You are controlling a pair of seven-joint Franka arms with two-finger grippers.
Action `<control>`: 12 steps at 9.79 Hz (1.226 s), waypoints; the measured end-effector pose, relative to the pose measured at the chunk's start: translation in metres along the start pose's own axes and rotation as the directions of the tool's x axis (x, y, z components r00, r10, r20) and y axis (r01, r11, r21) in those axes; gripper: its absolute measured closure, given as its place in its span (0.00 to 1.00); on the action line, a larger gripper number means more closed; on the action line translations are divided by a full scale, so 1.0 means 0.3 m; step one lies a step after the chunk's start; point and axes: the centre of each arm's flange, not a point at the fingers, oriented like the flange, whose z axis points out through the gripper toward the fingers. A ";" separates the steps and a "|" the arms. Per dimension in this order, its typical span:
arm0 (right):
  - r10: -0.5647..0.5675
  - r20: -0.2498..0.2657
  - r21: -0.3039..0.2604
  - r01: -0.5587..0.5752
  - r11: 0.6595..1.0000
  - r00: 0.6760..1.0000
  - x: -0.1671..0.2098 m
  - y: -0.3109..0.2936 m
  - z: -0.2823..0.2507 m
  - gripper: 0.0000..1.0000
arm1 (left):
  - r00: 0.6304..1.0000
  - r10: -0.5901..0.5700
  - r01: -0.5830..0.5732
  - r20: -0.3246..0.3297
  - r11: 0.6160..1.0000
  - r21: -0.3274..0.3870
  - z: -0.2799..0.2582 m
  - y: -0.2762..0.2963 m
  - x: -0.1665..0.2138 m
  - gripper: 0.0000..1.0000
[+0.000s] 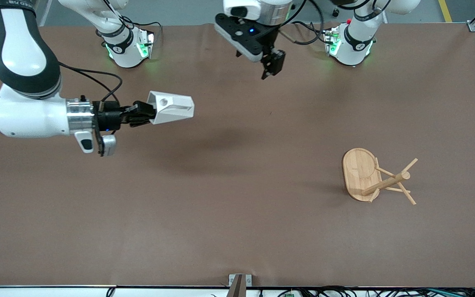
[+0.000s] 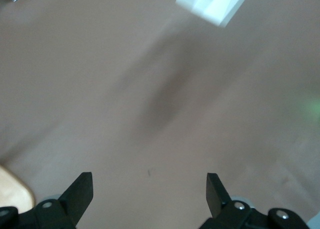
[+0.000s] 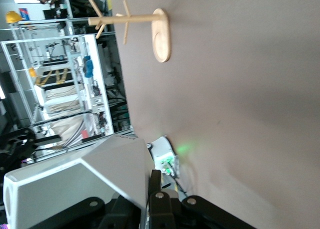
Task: Hang cup on rack
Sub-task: 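Lift the cup with the right gripper while the left gripper reaches it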
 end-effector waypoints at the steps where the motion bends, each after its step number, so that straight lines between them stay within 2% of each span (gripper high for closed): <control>1: 0.020 0.015 0.059 -0.021 0.998 1.000 -0.015 -0.002 0.048 0.93 | 1.000 0.015 -0.015 -0.018 1.000 -0.027 0.031 0.024 0.023 0.00; 2: 0.037 0.034 0.104 -0.041 0.994 0.999 -0.028 -0.004 0.101 0.93 | 0.998 0.049 -0.051 -0.042 0.998 -0.044 0.049 0.038 0.043 0.00; 3: 0.045 0.052 0.123 -0.051 0.991 0.998 -0.037 -0.005 0.140 0.93 | 0.994 0.080 -0.084 -0.068 0.995 -0.054 0.059 0.063 0.058 0.00; 5: 0.046 0.081 0.126 -0.056 0.990 0.996 -0.053 -0.007 0.185 0.93 | 0.981 0.149 -0.156 -0.121 0.986 -0.057 0.047 0.114 0.073 0.00; 8: 0.049 0.119 0.134 -0.065 0.989 0.992 -0.072 -0.005 0.220 0.93 | 0.953 0.245 -0.255 -0.180 0.966 -0.037 0.066 0.091 0.109 0.00; 10: 0.048 0.132 0.170 -0.070 0.983 0.990 -0.078 -0.023 0.227 0.93 | 0.939 0.295 -0.306 -0.176 0.951 -0.037 0.134 0.077 0.134 0.00; 12: 0.049 0.132 0.171 -0.072 0.983 0.990 -0.081 -0.022 0.231 0.93 | 0.935 0.307 -0.323 -0.177 0.944 -0.071 0.168 0.070 0.145 0.00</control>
